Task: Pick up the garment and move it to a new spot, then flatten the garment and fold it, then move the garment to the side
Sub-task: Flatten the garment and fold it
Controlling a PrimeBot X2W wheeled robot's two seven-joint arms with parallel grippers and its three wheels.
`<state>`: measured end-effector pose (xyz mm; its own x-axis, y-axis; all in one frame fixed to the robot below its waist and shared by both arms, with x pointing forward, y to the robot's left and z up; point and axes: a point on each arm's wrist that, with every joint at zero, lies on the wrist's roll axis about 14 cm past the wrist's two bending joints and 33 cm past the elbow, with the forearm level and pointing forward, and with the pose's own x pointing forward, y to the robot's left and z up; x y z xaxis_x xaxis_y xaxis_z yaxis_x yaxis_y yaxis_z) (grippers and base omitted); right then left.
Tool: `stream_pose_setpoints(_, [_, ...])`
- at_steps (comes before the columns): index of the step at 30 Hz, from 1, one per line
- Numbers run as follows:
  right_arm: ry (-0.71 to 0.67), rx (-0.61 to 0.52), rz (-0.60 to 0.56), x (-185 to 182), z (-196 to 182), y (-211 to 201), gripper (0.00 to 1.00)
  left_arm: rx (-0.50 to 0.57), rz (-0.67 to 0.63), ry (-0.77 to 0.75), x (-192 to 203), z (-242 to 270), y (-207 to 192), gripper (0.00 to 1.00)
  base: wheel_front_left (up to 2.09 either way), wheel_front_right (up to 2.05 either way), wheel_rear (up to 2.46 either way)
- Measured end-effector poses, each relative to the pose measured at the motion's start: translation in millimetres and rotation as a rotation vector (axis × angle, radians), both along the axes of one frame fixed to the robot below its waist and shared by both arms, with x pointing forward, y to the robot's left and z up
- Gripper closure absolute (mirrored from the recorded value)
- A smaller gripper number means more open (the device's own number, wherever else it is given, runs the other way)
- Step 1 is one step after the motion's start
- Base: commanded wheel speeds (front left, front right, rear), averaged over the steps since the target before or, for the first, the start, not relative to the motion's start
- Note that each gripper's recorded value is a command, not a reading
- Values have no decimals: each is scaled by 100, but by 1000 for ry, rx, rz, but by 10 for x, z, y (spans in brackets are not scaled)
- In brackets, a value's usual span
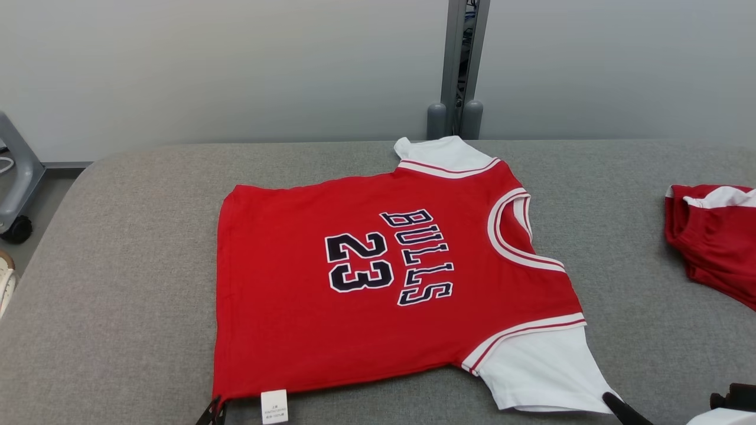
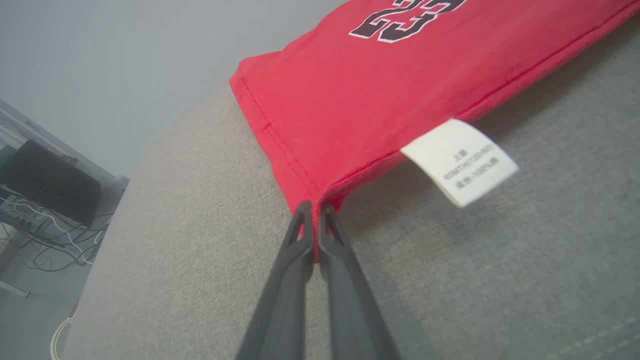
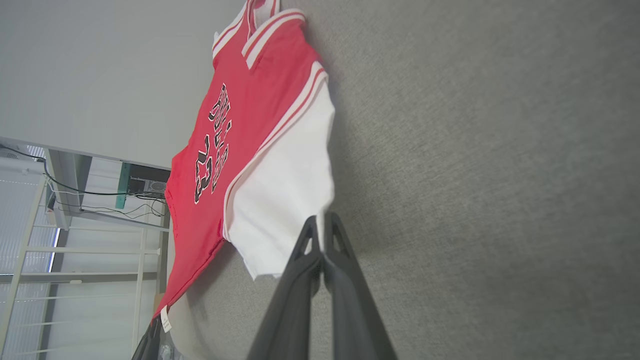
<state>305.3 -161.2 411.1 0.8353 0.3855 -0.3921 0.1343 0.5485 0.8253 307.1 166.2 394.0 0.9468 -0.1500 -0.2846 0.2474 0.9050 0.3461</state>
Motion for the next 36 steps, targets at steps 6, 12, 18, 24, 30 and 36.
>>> stream_pose_setpoints(6, [-66,-12,13,161,182,-3,100,-22,-7,-38,81,121,-41,100,0,0,0])
stream_pose_setpoints(12, [-127,-30,15,349,353,-42,100,-51,22,-102,245,314,-10,100,0,0,0])
stream_pose_setpoints(18, [-188,-41,21,623,531,-37,100,-63,40,-149,450,466,52,100,0,0,0])
stream_pose_setpoints(24, [-221,-63,18,974,623,-47,100,-65,22,-145,647,465,21,100,0,0,0])
stream_pose_setpoints(30, [-269,-63,31,1336,765,84,100,-68,7,-131,830,419,-54,100,0,0,0])
stream_pose_setpoints(36, [-285,-84,36,1613,792,166,100,-62,-4,-114,1005,367,-86,100,0,0,0])
